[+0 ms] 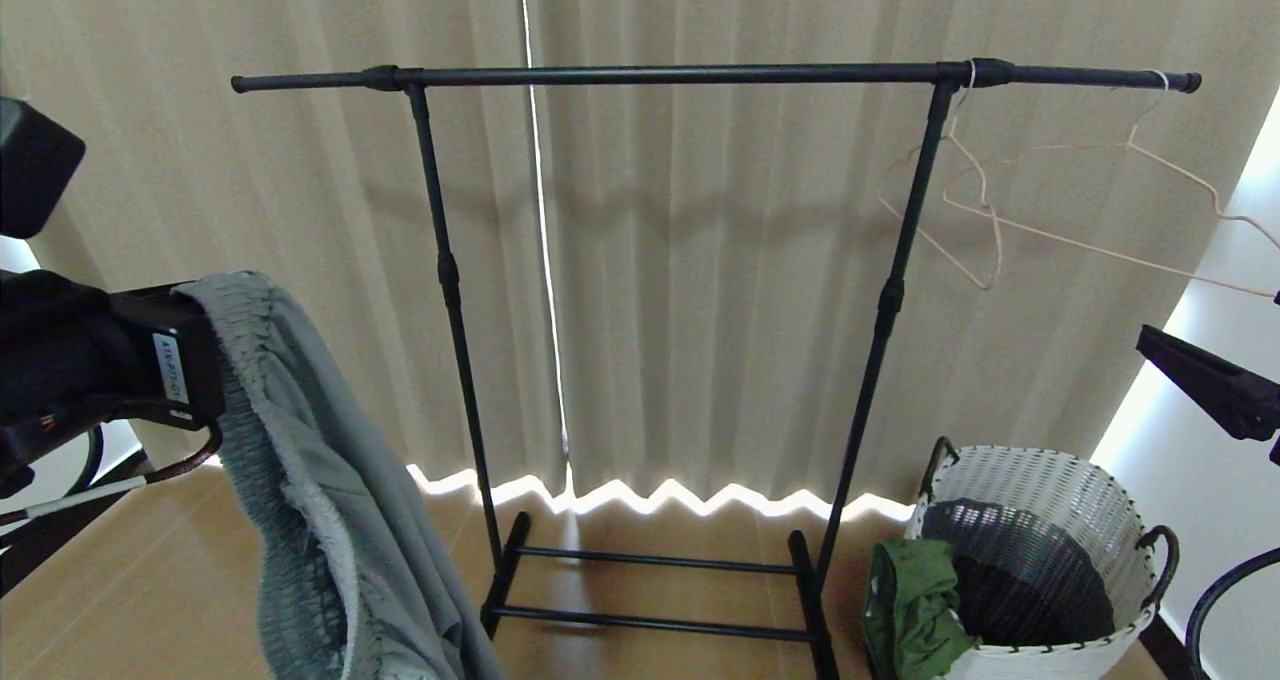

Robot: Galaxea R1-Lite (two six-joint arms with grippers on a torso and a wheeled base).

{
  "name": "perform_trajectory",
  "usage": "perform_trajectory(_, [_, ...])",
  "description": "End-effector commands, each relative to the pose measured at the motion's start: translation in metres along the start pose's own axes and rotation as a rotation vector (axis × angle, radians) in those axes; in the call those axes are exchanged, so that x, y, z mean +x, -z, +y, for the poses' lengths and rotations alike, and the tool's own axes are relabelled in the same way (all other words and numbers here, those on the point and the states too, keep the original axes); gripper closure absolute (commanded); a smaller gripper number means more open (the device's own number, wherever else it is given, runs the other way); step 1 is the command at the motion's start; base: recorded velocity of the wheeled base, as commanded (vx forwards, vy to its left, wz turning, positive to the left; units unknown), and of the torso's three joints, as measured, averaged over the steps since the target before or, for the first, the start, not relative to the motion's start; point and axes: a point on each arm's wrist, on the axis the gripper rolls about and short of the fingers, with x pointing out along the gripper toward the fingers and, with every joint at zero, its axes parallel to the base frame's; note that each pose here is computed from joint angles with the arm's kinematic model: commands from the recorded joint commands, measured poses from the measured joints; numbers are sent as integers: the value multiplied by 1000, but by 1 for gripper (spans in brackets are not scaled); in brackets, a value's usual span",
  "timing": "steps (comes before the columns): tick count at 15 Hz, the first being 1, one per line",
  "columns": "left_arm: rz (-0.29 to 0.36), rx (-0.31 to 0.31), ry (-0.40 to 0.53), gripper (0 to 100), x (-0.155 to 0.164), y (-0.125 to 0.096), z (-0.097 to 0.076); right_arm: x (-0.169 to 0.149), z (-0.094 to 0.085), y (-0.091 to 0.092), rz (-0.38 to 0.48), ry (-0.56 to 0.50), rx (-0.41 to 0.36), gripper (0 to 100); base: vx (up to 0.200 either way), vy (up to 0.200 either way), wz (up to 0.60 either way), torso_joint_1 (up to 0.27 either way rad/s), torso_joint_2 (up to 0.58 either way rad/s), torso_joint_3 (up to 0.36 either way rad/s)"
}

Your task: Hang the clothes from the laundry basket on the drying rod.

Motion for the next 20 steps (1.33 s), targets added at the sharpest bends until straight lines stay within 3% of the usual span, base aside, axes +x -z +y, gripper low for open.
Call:
perform_trajectory(1, [-2,-1,0,100,-2,1,1,1,0,0,3,2,-2,0,0,0,0,188,-481,-281])
perform_trajectory(6, [-15,0,29,100,-5,5,0,3,-1,2,25,9,-5,0,0,0,0,206,-495,-284])
perform_trajectory(9, [-39,52,29,100,-4,14,-2,4,-7,7,47,54,-6,0,0,0,0,165,-382,-219])
perform_trajectory(20, [-51,66,17,100,-2,26,-3,5,-7,13,103,53,-4,0,0,0,0,9,-19,-9])
